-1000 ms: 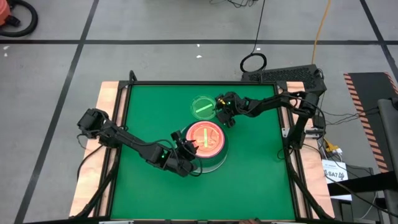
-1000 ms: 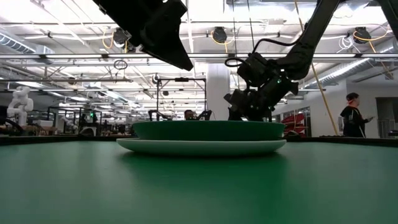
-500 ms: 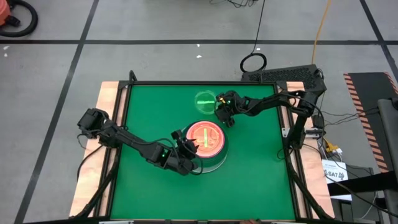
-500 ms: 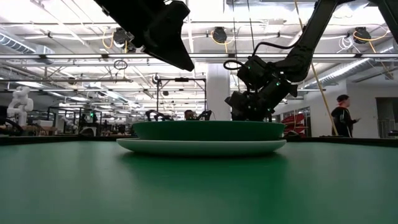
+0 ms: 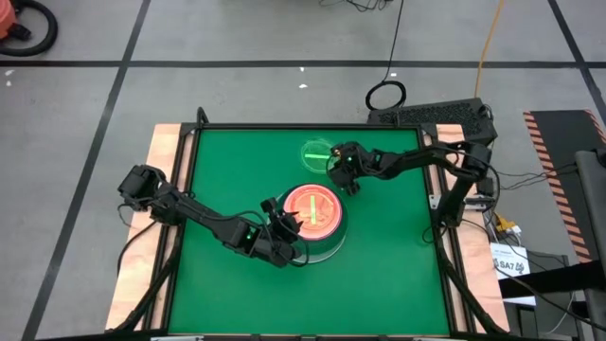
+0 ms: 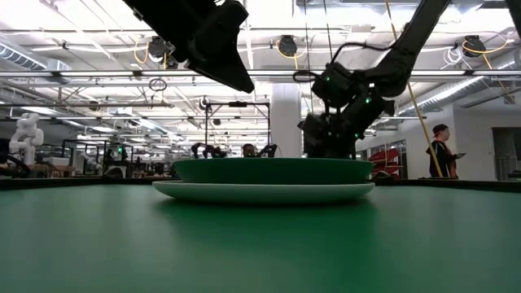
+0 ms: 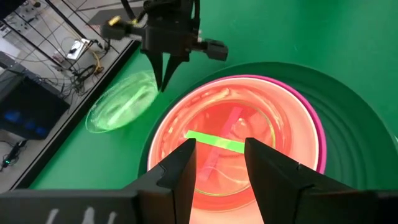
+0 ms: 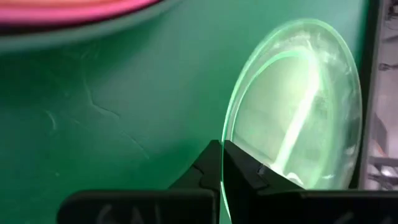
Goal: Stack plastic plates
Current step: Stack the small green plate on top of the small green plate
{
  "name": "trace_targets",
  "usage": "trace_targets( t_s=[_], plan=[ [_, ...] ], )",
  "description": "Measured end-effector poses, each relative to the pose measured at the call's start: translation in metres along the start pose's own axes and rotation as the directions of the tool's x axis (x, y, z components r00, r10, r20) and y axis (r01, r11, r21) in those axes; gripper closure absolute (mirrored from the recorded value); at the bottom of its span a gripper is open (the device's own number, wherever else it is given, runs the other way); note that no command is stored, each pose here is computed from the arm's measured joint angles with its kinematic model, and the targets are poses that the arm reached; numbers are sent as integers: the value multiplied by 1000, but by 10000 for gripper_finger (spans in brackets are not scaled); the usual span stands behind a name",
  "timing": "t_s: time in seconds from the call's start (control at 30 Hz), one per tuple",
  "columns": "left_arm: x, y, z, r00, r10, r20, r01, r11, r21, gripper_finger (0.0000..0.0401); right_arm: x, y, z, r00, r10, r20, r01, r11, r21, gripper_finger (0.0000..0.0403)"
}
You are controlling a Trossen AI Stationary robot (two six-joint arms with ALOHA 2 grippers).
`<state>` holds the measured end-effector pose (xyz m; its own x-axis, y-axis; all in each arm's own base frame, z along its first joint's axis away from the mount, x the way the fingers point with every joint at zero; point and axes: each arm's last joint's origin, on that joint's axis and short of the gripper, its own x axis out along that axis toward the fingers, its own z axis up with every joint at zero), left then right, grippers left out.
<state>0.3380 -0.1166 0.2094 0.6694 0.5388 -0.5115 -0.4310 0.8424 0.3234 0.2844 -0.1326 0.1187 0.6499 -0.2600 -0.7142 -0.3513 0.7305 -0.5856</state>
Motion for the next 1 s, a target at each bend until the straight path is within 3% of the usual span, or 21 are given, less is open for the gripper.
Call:
trace_targets(
  t_s=[0.53,1.0],
  plan=[
    [-1,-2,1,1000,-30,4,30,999,-23,256,-79,-4,42,997,-30,66,22,992,123,402],
    [-17,-18,-1,994,-104,40,108,985,-132,256,-126,26,77,983,64,173,-78,994,77,403]
  ],
)
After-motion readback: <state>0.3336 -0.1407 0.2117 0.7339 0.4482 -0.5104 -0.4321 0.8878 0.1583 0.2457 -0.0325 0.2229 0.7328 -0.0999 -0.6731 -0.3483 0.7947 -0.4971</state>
